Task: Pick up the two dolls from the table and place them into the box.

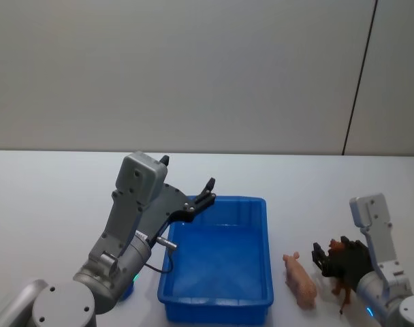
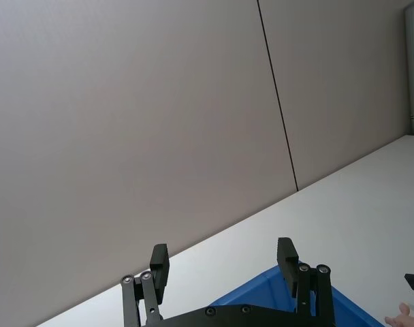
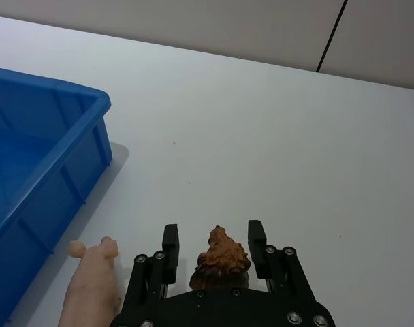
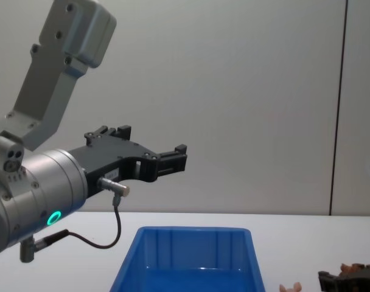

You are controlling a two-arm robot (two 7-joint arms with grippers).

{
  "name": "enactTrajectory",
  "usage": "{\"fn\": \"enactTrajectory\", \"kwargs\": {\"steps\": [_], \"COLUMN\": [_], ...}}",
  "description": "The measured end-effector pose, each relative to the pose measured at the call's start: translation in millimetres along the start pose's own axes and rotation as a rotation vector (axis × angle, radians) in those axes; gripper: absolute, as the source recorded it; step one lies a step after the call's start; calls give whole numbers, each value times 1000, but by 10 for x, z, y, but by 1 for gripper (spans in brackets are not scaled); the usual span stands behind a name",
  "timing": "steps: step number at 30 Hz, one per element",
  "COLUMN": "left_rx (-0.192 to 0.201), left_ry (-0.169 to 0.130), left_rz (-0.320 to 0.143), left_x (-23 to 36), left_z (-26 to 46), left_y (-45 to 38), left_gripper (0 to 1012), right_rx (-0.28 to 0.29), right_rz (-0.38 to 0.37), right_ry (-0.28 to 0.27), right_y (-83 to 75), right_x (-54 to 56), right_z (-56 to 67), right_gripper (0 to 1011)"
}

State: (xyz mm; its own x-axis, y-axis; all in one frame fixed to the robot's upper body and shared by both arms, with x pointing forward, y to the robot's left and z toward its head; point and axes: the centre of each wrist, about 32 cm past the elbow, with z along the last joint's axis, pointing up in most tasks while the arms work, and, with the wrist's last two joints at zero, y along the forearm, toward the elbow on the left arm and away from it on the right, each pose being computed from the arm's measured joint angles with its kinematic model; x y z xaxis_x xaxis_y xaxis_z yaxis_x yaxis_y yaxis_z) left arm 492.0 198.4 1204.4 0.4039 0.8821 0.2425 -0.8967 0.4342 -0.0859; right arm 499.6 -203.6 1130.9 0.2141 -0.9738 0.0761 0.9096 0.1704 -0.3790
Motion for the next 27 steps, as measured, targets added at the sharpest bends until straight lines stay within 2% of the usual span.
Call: {"fn": "enactTrajectory", "kwargs": {"steps": [2,3,4,7,9,19,27], "left_rx": [0,0,0,0,0,0,0], "left_ry": [0,0,0,0,0,0,0], "left_rz": [0,0,0,0,0,0,0], "left_x": [0,0,0,0,0,0,0], "left_z": [0,0,0,0,0,0,0], "left_y": [0,0,0,0,0,0,0], "left_gripper": [1001,1001,1001,1001,1001,1001,1001], "right_rx": [-1,-1,-1,3,9,80,190], "right_rz": [1,1,1,2,1,-6,0], "right_ry": [1,1,1,2,1,-18,-44], "right_y": [4,4,5,4,-1,-68,-147], "right_x": [5,6,7,13,17,36,48], "right_z": [-2,-2,-2,1,5,86,228], "right_gripper": [586,518,518,408,387,382,382]}}
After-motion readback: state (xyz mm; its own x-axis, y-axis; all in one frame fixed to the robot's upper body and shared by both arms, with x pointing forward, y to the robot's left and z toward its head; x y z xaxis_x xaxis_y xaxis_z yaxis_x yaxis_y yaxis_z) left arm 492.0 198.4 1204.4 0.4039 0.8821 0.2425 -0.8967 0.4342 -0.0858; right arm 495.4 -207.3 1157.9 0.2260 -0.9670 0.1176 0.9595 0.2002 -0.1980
